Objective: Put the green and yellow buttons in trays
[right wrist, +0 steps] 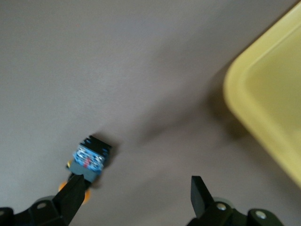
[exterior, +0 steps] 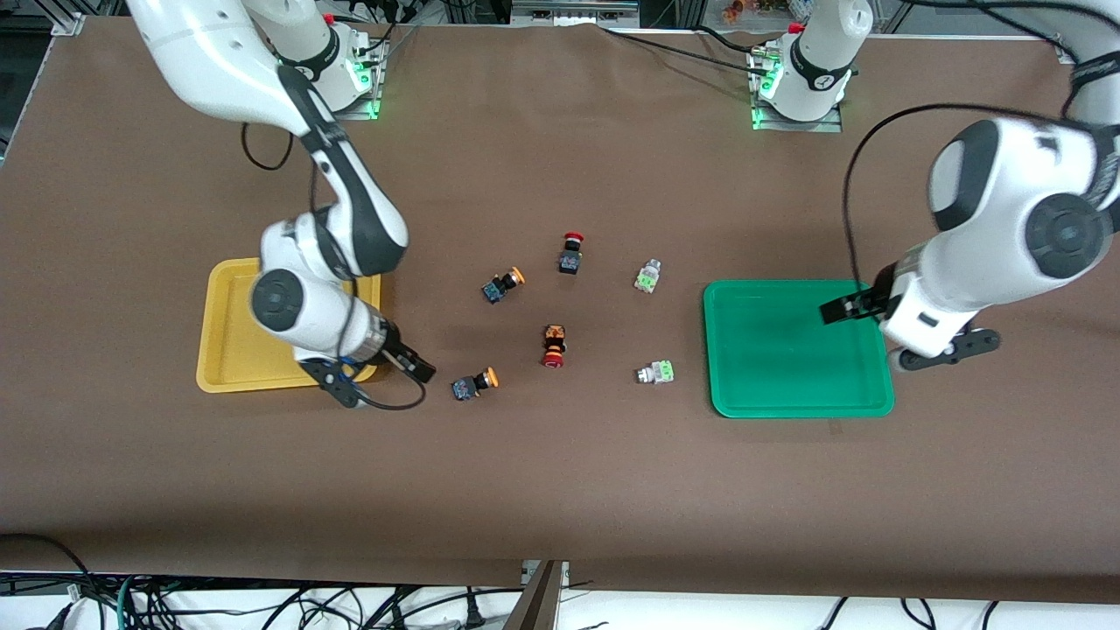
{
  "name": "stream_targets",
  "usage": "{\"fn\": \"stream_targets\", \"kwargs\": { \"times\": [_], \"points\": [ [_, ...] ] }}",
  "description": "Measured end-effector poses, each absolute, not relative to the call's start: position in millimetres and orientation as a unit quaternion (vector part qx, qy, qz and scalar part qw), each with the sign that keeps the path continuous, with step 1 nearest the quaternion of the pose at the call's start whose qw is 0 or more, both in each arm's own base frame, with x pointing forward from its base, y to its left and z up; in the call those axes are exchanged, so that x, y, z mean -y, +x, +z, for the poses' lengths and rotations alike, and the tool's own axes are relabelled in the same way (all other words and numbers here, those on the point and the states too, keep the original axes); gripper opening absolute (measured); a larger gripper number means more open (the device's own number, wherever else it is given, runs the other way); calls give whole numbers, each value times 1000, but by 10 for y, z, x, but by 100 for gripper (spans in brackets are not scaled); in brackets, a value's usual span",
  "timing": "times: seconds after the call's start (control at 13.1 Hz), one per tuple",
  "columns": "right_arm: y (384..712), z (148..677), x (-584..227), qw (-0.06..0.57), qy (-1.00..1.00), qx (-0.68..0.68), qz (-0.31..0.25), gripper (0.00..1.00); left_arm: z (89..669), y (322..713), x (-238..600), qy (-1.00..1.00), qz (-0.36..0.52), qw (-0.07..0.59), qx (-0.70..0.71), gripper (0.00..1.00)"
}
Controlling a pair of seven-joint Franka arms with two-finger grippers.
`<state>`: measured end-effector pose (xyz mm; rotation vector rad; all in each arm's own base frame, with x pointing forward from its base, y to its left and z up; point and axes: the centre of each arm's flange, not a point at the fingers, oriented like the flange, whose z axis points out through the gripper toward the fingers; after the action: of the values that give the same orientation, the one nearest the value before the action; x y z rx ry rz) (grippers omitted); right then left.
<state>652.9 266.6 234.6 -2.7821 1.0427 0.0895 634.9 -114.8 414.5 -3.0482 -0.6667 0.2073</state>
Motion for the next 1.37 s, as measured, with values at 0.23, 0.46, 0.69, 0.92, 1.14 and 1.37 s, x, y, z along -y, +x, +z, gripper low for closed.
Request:
{"fn": "stream_targets", "kwargs": {
  "times": [0.23,0.46,0.69,0.92,1.14,1.37],
  "points": [
    [6581,2146,-2957,105,-916,-388,11,100,3646,6416,1717,-942,50,14,332,100],
    [6651,2033,-3140,115,-907,-404,6,100,2997,6368,2467,-895,5,37,444,100],
    [6668,1849,-3173,118,-906,-406,3,96,2554,6440,2891,-822,-12,39,567,100],
    [6660,1811,-3198,119,-907,-405,1,90,2338,6575,3103,-783,-19,24,621,100],
    [6655,1805,-3206,119,-911,-395,-1,60,2145,6591,3256,-754,-8,-7,657,100],
    [6646,1853,-3185,110,-922,-370,6,41,1886,6492,3428,-757,-4,-7,653,100]
  ]
}}
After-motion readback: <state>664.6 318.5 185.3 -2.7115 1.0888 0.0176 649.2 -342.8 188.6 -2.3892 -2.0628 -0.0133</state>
